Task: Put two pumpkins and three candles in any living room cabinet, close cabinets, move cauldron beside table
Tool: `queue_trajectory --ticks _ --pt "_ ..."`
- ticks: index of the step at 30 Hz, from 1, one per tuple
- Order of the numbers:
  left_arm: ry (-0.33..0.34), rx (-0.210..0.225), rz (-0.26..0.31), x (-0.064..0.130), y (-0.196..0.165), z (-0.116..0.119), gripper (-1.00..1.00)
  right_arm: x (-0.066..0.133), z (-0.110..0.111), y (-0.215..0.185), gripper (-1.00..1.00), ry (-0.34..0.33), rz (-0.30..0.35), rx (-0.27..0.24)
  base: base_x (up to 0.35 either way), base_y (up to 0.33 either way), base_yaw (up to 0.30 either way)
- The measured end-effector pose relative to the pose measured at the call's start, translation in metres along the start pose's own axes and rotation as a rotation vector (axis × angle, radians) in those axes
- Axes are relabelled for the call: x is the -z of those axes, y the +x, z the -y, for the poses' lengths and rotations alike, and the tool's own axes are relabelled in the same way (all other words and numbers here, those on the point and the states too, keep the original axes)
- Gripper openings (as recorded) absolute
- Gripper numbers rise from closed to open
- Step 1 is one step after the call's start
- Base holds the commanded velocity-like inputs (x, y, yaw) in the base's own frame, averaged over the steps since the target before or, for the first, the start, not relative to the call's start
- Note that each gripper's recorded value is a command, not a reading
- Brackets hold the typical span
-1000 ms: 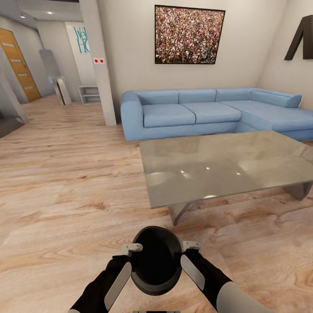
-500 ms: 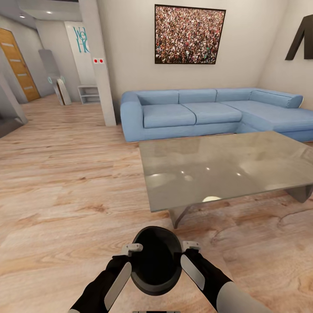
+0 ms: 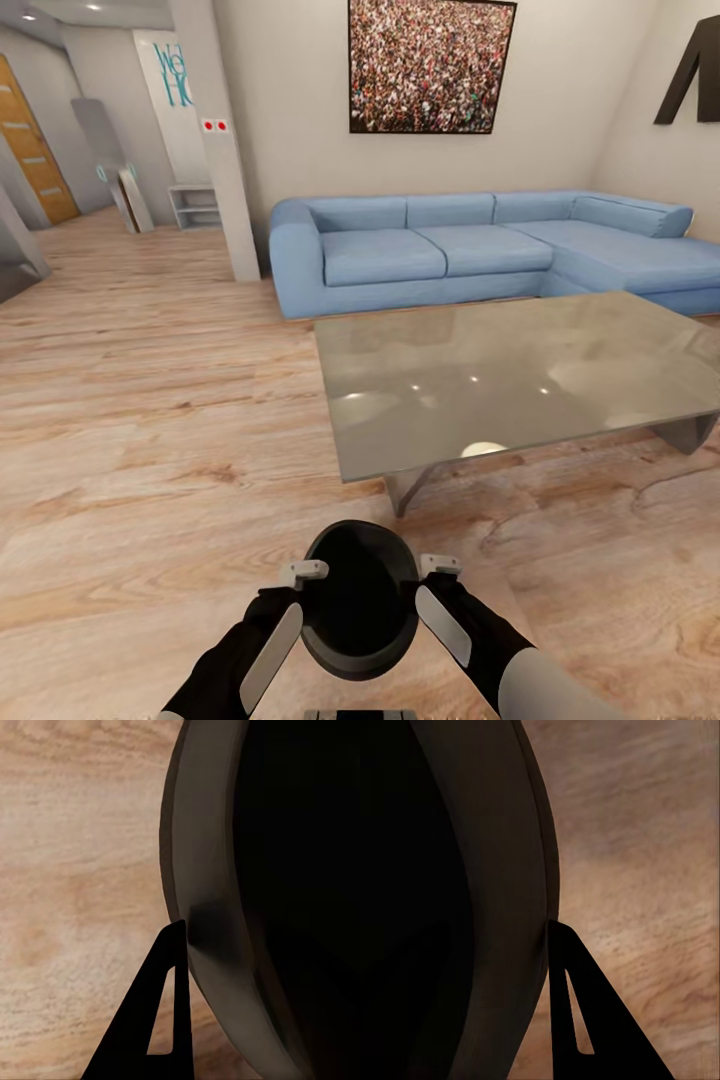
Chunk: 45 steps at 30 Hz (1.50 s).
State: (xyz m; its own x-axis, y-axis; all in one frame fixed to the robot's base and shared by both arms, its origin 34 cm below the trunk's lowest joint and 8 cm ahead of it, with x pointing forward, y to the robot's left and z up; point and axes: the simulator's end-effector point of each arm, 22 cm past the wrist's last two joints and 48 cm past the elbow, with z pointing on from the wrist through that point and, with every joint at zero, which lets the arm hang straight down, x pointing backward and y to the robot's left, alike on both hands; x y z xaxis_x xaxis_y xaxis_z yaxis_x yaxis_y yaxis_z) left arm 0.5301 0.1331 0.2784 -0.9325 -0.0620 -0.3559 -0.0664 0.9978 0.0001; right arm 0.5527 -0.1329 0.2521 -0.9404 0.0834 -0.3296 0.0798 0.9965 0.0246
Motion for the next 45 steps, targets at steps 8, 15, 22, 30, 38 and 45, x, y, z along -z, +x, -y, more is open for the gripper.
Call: queue_trajectory --ticks 8,15,22,30,38,45 --pt "-0.002 0.000 -0.022 -0.0084 0.0085 -0.0005 -1.00 -0.0091 0.0005 0.0092 -1.00 0.002 -0.023 -0.002 0.000 0.000 -0.001" --pt "-0.002 -0.001 -0.021 -0.0078 0.0080 -0.0003 -1.00 -0.0083 0.0007 0.0085 -1.00 0.002 -0.021 -0.001 0.001 0.000 -0.123" --pt "0.000 -0.001 -0.016 -0.0064 0.0064 -0.0002 -1.00 -0.0065 0.0006 0.0067 -1.00 0.002 -0.017 0.000 0.087 0.000 -0.181" --pt "-0.001 0.000 -0.016 -0.0061 0.0061 -0.0002 -1.00 -0.0064 0.0006 0.0064 -1.00 0.002 -0.016 0.000 0.046 0.000 -0.012" --pt "0.000 0.000 -0.016 -0.0061 0.0062 -0.0002 -1.00 -0.0064 0.0005 0.0064 -1.00 0.002 -0.017 0.000 0.003 0.000 0.000" --pt "-0.001 0.000 -0.015 -0.0059 0.0059 -0.0003 -1.00 -0.0064 0.0005 0.0062 -1.00 0.002 -0.016 -0.001 0.002 0.000 0.000"
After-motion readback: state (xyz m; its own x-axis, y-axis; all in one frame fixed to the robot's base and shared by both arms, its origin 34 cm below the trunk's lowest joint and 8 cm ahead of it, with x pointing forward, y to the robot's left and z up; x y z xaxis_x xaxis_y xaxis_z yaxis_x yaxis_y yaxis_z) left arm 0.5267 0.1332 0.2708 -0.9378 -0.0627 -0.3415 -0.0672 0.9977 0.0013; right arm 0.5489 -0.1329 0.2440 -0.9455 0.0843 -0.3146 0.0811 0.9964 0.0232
